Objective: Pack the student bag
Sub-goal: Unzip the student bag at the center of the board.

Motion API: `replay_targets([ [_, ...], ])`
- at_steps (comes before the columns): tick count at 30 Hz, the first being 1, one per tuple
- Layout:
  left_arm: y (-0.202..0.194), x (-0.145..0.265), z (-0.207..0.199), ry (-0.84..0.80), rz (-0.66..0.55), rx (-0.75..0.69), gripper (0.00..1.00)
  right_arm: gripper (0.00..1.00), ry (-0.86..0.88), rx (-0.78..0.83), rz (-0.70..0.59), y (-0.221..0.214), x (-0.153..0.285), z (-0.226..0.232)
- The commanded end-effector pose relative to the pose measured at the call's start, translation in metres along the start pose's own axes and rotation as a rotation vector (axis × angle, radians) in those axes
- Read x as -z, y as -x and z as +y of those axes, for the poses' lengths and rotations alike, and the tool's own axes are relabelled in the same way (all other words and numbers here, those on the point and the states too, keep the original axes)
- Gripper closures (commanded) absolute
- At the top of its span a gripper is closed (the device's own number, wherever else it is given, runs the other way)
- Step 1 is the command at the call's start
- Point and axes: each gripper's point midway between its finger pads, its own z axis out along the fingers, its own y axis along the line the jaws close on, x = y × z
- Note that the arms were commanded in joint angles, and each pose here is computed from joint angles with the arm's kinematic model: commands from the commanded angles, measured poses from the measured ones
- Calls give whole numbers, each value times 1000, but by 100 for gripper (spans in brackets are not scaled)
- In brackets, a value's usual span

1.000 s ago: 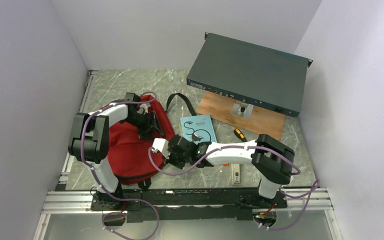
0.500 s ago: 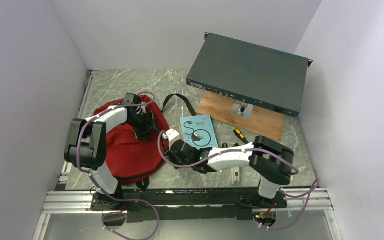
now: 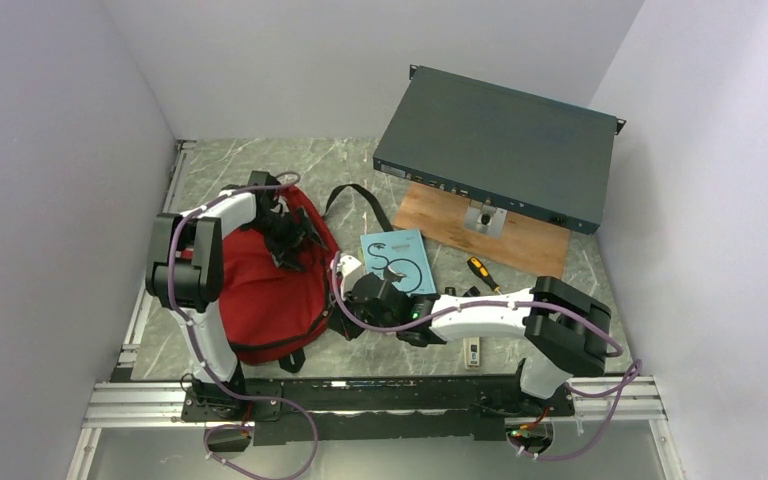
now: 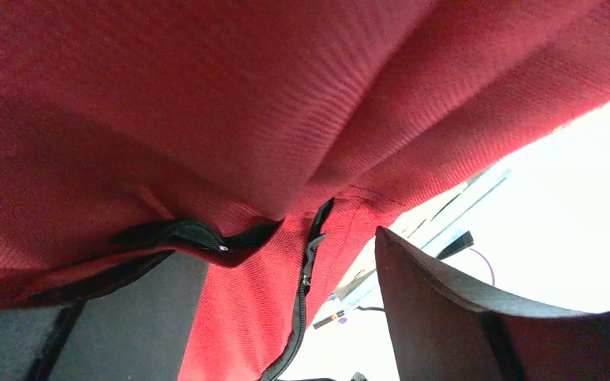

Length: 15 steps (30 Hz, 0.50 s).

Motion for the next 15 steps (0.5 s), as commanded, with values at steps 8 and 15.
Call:
replay_targets([
  [8, -20, 134, -4, 17, -469, -487, 0, 67, 277, 25, 7, 10, 15, 48],
  [15, -100, 152, 18, -129, -532, -492, 0, 39, 115, -180, -67, 39, 20, 14],
])
